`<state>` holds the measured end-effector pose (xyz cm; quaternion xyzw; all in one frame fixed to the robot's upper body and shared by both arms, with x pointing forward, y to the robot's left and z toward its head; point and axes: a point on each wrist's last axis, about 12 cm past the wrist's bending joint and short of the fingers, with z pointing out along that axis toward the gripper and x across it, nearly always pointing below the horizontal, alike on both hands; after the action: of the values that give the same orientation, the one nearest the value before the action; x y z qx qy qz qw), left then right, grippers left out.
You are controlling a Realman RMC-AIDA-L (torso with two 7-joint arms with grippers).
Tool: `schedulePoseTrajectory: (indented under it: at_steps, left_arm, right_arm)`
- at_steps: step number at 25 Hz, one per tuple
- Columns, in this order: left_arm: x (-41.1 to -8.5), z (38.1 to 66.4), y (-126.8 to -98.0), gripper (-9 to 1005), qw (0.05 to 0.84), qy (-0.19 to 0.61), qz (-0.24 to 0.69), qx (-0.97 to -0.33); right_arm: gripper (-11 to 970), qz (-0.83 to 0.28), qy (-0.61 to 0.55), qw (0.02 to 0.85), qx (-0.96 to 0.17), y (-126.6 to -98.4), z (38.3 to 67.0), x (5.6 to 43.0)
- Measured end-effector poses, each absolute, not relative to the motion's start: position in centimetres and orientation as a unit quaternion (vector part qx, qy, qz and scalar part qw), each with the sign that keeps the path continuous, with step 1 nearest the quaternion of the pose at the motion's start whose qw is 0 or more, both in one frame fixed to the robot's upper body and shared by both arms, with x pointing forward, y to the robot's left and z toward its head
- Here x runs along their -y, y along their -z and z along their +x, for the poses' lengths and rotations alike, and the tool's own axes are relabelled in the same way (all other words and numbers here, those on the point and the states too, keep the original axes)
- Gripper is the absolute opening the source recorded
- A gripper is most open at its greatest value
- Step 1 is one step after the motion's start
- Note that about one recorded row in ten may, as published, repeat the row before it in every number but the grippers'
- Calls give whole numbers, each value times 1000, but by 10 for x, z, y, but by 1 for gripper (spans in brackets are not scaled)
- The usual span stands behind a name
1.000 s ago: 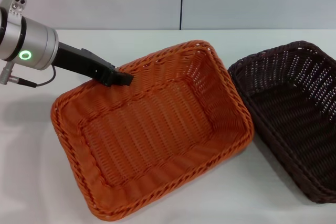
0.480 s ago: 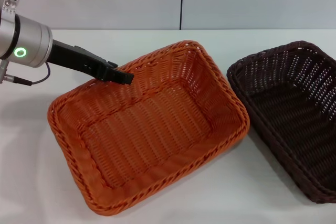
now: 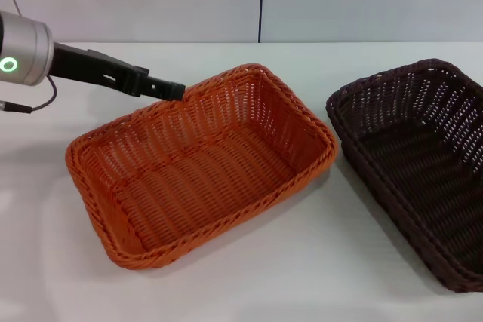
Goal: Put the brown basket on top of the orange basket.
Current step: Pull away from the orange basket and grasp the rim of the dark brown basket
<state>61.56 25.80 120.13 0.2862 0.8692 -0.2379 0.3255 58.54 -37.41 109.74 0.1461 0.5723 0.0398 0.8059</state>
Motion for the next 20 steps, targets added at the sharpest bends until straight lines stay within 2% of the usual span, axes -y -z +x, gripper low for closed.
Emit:
schedulePoseTrajectory:
  at_steps: [2, 6, 8, 9, 10, 11, 13, 14, 15, 16, 20]
  left_arm:
    - [-260, 614, -1202, 824, 335, 251, 280, -864]
    - [-270, 602, -1208, 830, 411, 308, 275, -813]
    - [-274, 595, -1210, 833, 449, 333, 278, -781]
    - [-278, 587, -1210, 834, 492, 355, 279, -744]
    - [-278, 587, -1210, 834, 492, 355, 279, -744]
    - [-281, 582, -1208, 834, 514, 365, 278, -725]
    - [-281, 577, -1206, 834, 538, 378, 278, -700]
    - [-278, 573, -1204, 834, 553, 393, 279, -679]
    - [-278, 573, -1204, 834, 553, 393, 279, -679]
    - [-276, 573, -1204, 834, 557, 400, 277, -673]
    - [-270, 572, -1200, 833, 565, 433, 251, -656]
  right_arm:
    - [526, 133, -57, 804, -576, -1100, 588, 374]
    - [525, 95, -141, 783, -599, -1115, 599, 379]
    - [525, 58, -204, 761, -614, -1134, 606, 384]
    - [525, 8, -253, 729, -636, -1157, 615, 388]
    - [525, 8, -253, 729, -636, -1157, 615, 388]
    - [525, -56, -274, 690, -668, -1183, 623, 390]
    - [525, -87, -280, 667, -685, -1194, 626, 390]
    - [525, -151, -276, 620, -718, -1218, 634, 390]
    - [525, -151, -276, 620, -718, -1218, 634, 390]
    - [525, -214, -253, 581, -744, -1239, 642, 385]
    - [525, -295, -188, 540, -766, -1261, 656, 374]
